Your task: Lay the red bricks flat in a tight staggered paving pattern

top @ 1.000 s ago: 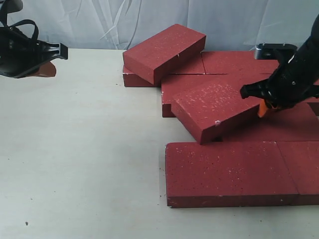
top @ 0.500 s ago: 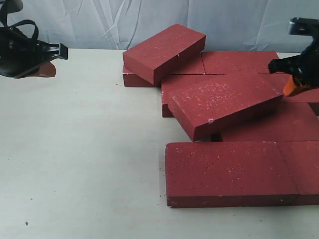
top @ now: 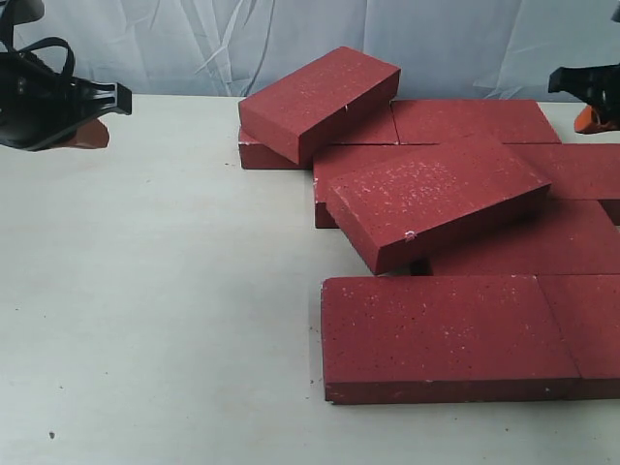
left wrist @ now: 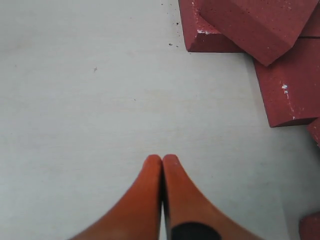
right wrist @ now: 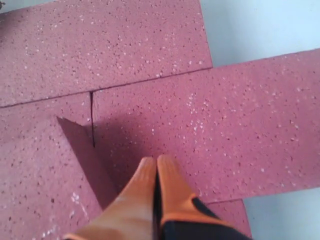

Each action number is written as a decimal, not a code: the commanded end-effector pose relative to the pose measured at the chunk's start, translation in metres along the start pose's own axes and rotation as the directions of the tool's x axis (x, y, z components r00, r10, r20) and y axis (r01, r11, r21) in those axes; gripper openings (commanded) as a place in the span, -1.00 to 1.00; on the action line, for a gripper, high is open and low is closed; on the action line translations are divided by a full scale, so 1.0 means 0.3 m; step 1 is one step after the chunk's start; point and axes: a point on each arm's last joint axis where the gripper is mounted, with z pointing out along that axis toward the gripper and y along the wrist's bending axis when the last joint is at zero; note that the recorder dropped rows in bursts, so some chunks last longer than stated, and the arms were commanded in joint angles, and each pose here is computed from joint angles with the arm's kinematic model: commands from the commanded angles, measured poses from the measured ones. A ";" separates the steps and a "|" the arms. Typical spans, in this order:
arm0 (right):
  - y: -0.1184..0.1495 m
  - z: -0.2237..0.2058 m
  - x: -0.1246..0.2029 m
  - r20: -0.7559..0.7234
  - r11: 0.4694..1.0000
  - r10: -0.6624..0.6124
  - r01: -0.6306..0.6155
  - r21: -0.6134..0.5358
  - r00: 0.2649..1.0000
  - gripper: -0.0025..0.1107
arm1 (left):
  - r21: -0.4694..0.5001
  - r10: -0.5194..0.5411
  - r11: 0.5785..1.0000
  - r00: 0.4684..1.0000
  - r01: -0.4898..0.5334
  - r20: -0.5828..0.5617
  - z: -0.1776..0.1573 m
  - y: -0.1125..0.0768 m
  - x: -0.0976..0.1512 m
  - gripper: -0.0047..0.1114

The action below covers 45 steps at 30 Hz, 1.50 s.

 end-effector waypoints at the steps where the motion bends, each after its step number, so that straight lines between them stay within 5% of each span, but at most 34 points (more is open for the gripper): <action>1: -0.012 0.057 -0.007 0.046 1.000 0.021 -0.022 0.011 0.999 -0.97 | -0.002 -0.002 1.000 1.000 0.002 0.023 -0.006 0.003 -0.003 -0.92; 14: 0.083 0.209 0.065 -0.075 0.998 -0.044 0.041 -0.037 0.996 -0.97 | -0.002 -0.002 1.000 1.000 0.002 0.024 -0.006 0.003 -0.004 -0.92; 31: 0.407 0.222 0.167 -0.100 0.931 -0.335 0.313 -0.190 0.937 -0.97 | 0.002 -0.007 1.000 1.000 0.007 0.024 -0.006 0.002 -0.003 -0.92; 45: 0.688 0.179 0.325 -0.146 0.856 -0.441 0.366 -0.366 0.885 -0.97 | 0.003 -0.009 1.000 1.000 0.009 0.026 -0.006 0.002 -0.004 -0.92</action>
